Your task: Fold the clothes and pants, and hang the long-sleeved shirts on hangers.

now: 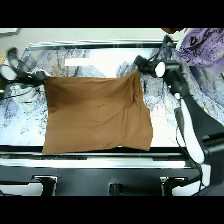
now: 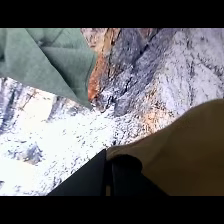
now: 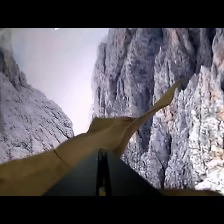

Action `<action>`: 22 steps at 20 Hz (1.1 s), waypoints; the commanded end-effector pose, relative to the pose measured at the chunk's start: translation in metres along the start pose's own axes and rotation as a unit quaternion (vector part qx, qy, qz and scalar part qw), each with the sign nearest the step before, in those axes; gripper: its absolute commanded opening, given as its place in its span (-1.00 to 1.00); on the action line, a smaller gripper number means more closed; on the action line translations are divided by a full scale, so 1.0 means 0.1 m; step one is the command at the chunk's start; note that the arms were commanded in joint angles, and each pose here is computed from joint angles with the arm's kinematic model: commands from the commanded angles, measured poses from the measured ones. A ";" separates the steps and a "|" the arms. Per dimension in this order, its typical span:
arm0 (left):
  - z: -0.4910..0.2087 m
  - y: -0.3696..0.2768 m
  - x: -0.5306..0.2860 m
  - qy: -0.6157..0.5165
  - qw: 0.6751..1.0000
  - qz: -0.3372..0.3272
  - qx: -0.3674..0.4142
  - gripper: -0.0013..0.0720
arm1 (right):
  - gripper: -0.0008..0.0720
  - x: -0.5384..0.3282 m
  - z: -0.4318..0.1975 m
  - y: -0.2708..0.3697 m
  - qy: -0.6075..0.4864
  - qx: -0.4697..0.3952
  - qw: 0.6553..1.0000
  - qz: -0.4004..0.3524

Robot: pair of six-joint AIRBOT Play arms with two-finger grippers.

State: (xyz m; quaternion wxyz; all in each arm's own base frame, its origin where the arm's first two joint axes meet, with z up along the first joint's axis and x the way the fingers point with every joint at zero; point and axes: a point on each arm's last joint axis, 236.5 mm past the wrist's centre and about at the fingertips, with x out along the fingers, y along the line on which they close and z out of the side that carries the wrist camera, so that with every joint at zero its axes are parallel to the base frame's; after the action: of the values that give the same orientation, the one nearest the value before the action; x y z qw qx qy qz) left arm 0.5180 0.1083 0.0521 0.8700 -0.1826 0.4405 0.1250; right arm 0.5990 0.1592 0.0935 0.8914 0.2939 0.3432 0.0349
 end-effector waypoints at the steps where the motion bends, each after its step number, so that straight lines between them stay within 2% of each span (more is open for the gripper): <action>1: -0.35 -0.11 0.59 0.050 0.999 0.001 0.014 -0.93 | -0.86 0.49 -0.46 -0.24 0.057 0.056 0.997 -0.010; 2: -0.37 -0.15 0.60 0.052 0.998 -0.001 0.018 -0.91 | -0.72 0.50 -0.52 -0.26 0.069 0.061 0.996 -0.013; 3: -0.36 -0.17 0.57 0.050 0.999 -0.002 0.019 -0.79 | -0.62 0.47 -0.53 -0.27 0.075 0.063 0.995 -0.016; 4: -0.32 -0.16 0.51 0.049 0.999 -0.001 0.019 -0.63 | -0.39 0.39 -0.50 -0.30 0.083 0.064 0.994 -0.019; 6: -0.20 -0.05 0.28 0.050 0.999 0.005 0.012 0.38 | -0.13 0.12 -0.39 -0.38 0.113 0.030 0.993 -0.008; 7: -0.17 0.03 0.13 0.055 0.998 0.003 0.024 0.56 | -0.02 -0.07 -0.34 -0.45 0.135 -0.003 0.991 0.001; 9: -0.23 0.11 -0.17 0.083 0.995 -0.025 0.045 0.56 | 0.00 -0.52 -0.31 -0.64 0.192 -0.097 0.976 0.031; 12: -0.34 0.21 -0.57 0.103 0.991 -0.079 -0.018 0.56 | 0.12 -1.20 -0.52 -1.07 0.307 -0.152 0.938 0.049; 13: -0.39 0.31 -0.65 0.101 0.992 -0.073 -0.028 0.56 | 0.17 -1.36 -0.61 -1.23 0.341 -0.142 0.928 0.047; 16: -0.66 0.52 -0.81 0.105 0.991 -0.059 -0.056 0.55 | 0.16 -1.46 -0.80 -1.59 0.350 -0.065 0.933 0.055; 19: -0.90 0.59 -0.82 0.115 0.990 -0.052 -0.066 0.53 | 0.15 -1.47 -1.49 -1.93 0.423 -0.003 0.905 0.054; 22: -1.00 0.60 -0.78 0.133 0.987 -0.051 -0.068 0.53 | 0.15 -1.45 -2.07 -2.12 0.461 0.025 0.885 0.057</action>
State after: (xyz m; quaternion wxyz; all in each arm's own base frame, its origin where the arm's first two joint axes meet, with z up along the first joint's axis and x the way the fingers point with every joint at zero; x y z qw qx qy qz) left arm 0.3896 0.1190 0.0557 0.8035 -0.2721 0.5225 0.0856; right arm 0.3682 0.0388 -0.0242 0.6623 0.2649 0.6734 0.1941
